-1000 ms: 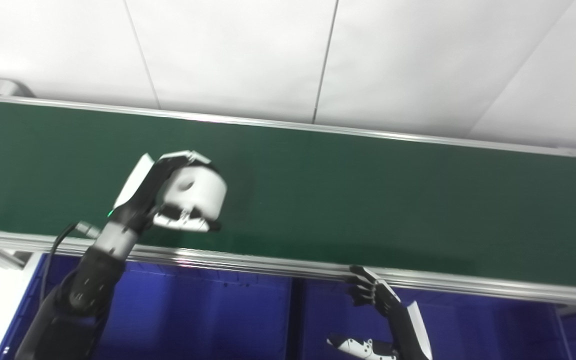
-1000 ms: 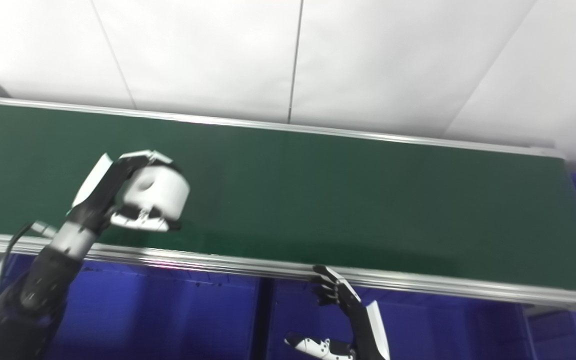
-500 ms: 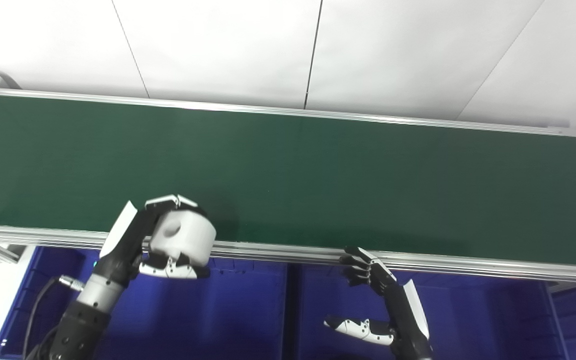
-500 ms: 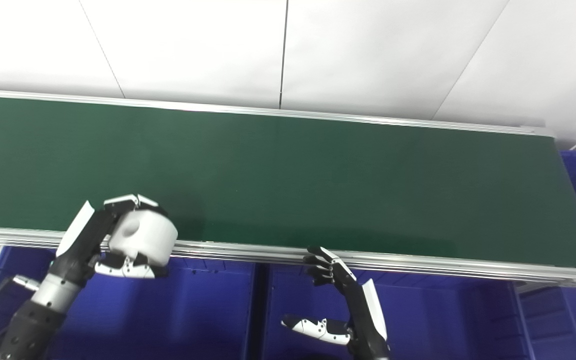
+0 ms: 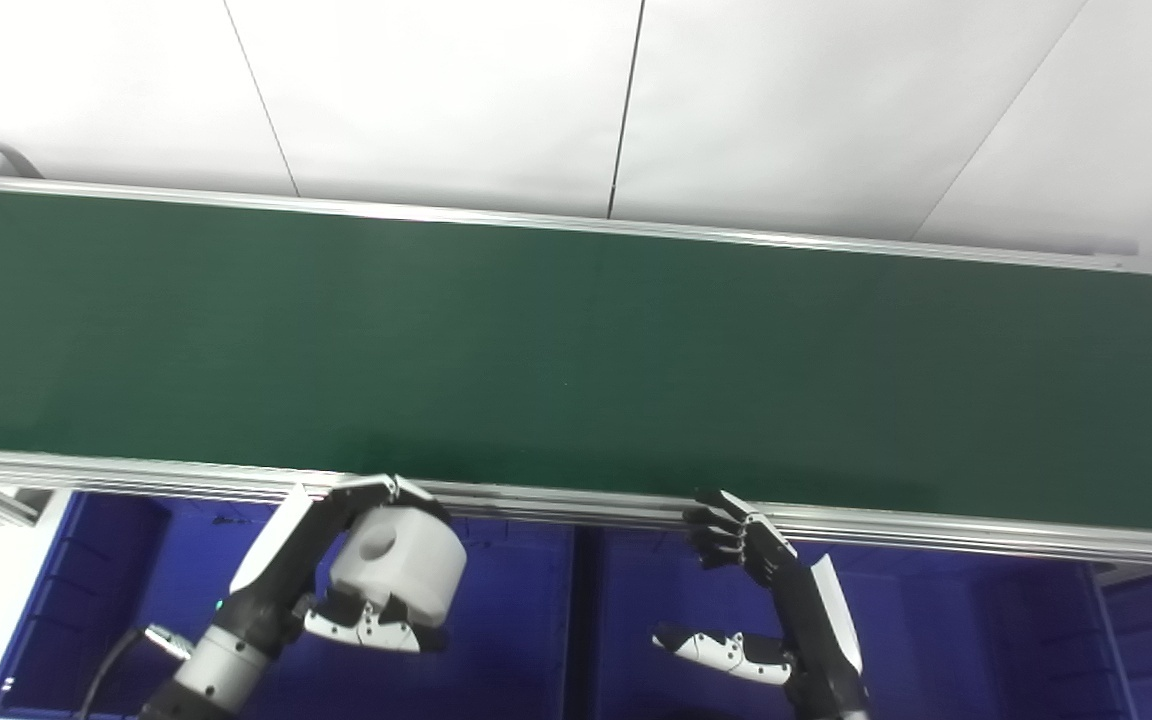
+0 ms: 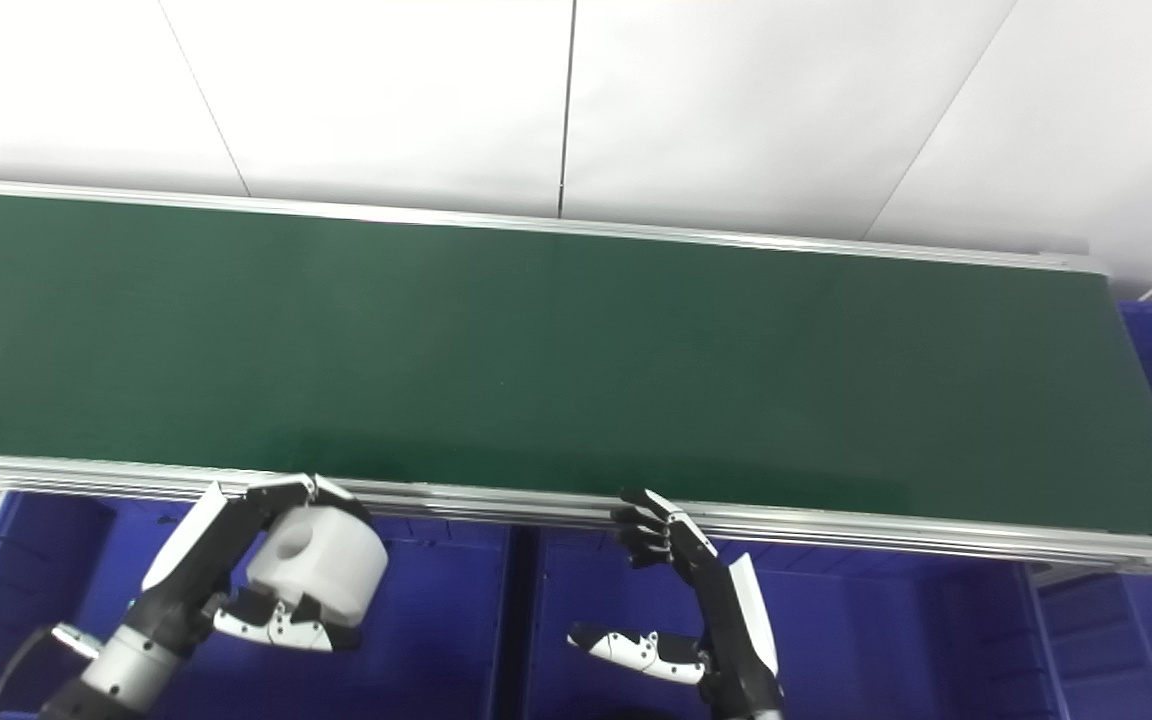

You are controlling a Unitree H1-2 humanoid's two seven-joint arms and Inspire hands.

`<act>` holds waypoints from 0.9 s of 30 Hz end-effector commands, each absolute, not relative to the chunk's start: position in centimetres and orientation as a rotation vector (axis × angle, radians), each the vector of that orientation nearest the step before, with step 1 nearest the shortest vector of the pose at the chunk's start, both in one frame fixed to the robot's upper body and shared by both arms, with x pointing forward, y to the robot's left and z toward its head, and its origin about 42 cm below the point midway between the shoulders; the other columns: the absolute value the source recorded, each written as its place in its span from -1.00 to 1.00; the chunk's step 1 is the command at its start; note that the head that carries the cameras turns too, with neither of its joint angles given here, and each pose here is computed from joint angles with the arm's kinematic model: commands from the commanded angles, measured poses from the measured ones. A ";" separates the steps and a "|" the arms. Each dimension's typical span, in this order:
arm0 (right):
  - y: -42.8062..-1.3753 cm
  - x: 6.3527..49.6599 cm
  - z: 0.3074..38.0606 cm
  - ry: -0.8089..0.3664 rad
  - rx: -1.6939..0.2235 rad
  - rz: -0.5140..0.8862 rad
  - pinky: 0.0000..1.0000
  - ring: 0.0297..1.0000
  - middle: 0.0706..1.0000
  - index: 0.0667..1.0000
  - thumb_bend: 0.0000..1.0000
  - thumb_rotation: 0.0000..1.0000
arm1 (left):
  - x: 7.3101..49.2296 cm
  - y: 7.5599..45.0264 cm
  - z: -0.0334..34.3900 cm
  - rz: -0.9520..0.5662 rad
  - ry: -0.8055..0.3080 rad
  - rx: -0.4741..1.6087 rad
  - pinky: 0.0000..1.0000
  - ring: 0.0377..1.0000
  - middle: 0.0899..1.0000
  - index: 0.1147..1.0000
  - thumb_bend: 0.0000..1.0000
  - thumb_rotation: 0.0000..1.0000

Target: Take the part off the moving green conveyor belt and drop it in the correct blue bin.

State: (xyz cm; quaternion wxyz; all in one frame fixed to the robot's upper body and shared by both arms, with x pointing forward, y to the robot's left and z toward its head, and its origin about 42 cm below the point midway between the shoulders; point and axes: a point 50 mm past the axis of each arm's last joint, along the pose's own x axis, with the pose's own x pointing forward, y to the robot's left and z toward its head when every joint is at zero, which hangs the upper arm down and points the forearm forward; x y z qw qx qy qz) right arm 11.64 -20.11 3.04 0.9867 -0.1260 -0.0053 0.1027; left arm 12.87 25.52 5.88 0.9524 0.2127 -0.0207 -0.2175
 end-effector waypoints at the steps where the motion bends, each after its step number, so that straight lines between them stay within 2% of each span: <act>1: -19.9 11.9 4.1 -0.085 -0.225 0.219 0.21 0.37 0.46 0.60 0.67 -0.39 | 12.6 25.1 6.1 -0.458 -0.080 0.461 0.03 -0.04 -0.07 -0.24 0.00 -1.00; 11: -19.8 12.3 3.9 -0.086 -0.231 0.207 0.19 0.34 0.43 0.58 0.68 -0.39 | 13.3 23.8 5.1 -0.564 -0.057 0.695 -0.01 -0.10 -0.04 -0.20 0.00 -1.00; 19: -19.7 12.3 3.9 -0.088 -0.233 0.196 0.21 0.35 0.43 0.59 0.68 -0.34 | 14.8 23.1 5.1 -0.635 0.106 0.861 0.10 -0.13 -0.04 -0.17 -0.01 -1.00; 20: -19.6 12.3 3.9 -0.087 -0.231 0.195 0.21 0.35 0.43 0.59 0.68 -0.34 | 14.9 23.0 5.1 -0.644 0.123 0.890 0.19 0.18 0.21 -0.15 -0.01 -0.94; 21: -19.6 12.3 3.9 -0.087 -0.229 0.194 0.21 0.35 0.43 0.59 0.68 -0.33 | 15.0 23.0 5.1 -0.664 0.139 0.941 0.23 0.29 0.30 -0.14 -0.01 -0.92; 22: -19.5 12.3 3.8 -0.088 -0.230 0.193 0.21 0.35 0.43 0.59 0.68 -0.34 | 15.1 22.9 5.2 -0.684 0.153 0.989 0.37 0.40 0.39 0.11 -0.10 -0.86; 23: -19.5 12.3 3.9 -0.090 -0.232 0.195 0.21 0.35 0.43 0.59 0.67 -0.34 | 15.1 22.9 5.3 -0.706 0.164 1.039 0.54 0.49 0.46 0.29 -0.17 -0.70; 24: -19.5 12.3 3.9 -0.091 -0.232 0.197 0.21 0.35 0.44 0.59 0.66 -0.34 | 15.2 22.8 5.4 -0.726 0.174 1.092 0.71 0.56 0.54 0.43 -0.18 -0.26; 26: -19.5 12.2 3.9 -0.091 -0.230 0.196 0.21 0.36 0.44 0.59 0.66 -0.35 | 15.2 22.7 5.7 -0.747 0.195 1.157 0.78 0.60 0.57 0.50 -0.17 0.00; 27: -19.4 12.2 3.9 -0.090 -0.230 0.193 0.21 0.35 0.43 0.59 0.66 -0.35 | 15.2 22.7 5.8 -0.758 0.211 1.182 0.83 0.65 0.63 0.57 -0.08 0.31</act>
